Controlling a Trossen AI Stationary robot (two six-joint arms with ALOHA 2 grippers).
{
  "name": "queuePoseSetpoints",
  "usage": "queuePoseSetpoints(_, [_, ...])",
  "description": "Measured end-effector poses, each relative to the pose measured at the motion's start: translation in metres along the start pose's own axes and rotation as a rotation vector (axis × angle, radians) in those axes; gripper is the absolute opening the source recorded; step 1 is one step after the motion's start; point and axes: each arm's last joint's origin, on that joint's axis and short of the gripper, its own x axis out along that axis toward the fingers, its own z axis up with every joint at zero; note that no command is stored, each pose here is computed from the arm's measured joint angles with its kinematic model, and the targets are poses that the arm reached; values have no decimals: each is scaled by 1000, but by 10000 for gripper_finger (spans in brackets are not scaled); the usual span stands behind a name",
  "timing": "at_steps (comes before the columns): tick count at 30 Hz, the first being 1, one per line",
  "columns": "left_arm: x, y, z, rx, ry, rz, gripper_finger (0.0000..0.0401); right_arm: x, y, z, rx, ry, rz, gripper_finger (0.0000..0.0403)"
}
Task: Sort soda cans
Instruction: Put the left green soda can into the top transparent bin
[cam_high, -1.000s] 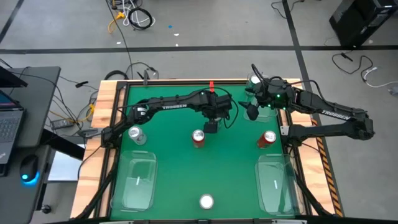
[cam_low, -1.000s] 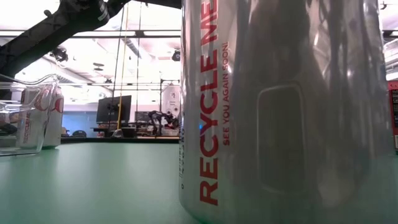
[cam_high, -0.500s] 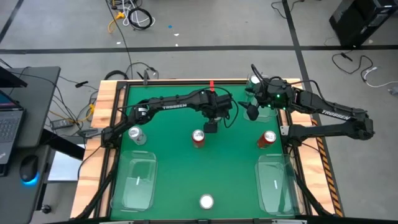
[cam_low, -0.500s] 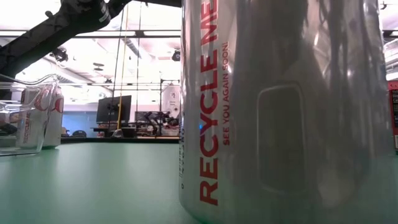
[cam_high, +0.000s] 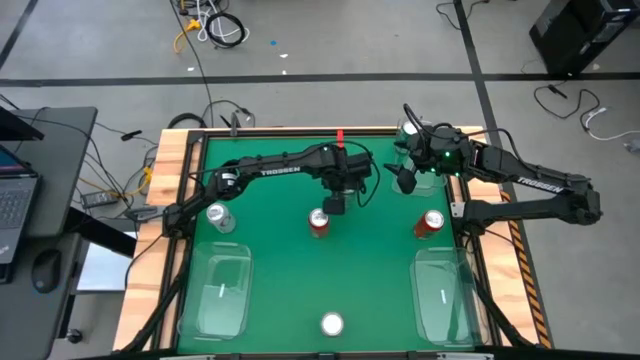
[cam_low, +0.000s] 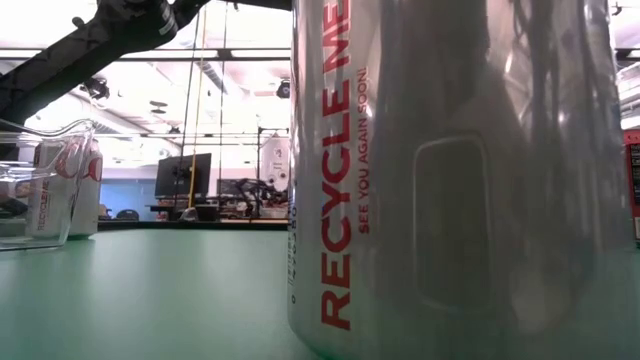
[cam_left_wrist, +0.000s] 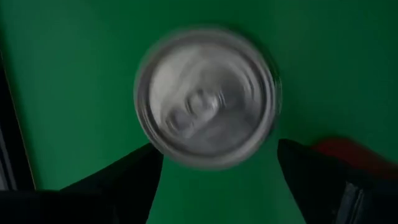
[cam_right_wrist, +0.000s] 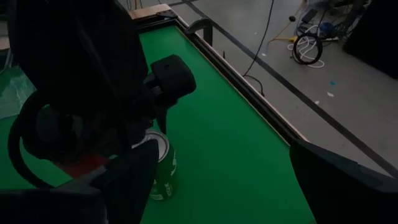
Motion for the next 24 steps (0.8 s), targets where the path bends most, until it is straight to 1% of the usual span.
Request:
queuePoseSetpoints(7, [-1,-2,-12,-29,131,9,307,0,0,0,-10,0,0,350])
queuePoseSetpoints(10, [-3,0,-13,-30,142,63,297,0,0,0,-15,0,0,350])
queuePoseSetpoints(13, [-11,2,-14,-25,135,122,272,0,0,0,-18,2,0,350])
queuePoseSetpoints(15, [-19,6,-16,-33,123,138,246,0,0,-1,-19,6,-1,350])
queuePoseSetpoints(18, [-37,14,-21,-54,86,150,195,0,0,-1,-21,10,-1,350])
queuePoseSetpoints(21, [-60,23,-27,-88,29,164,134,0,0,-1,-31,9,1,350])
queuePoseSetpoints(24, [-83,31,-30,-130,-72,185,68,0,1,-1,-54,13,6,348])
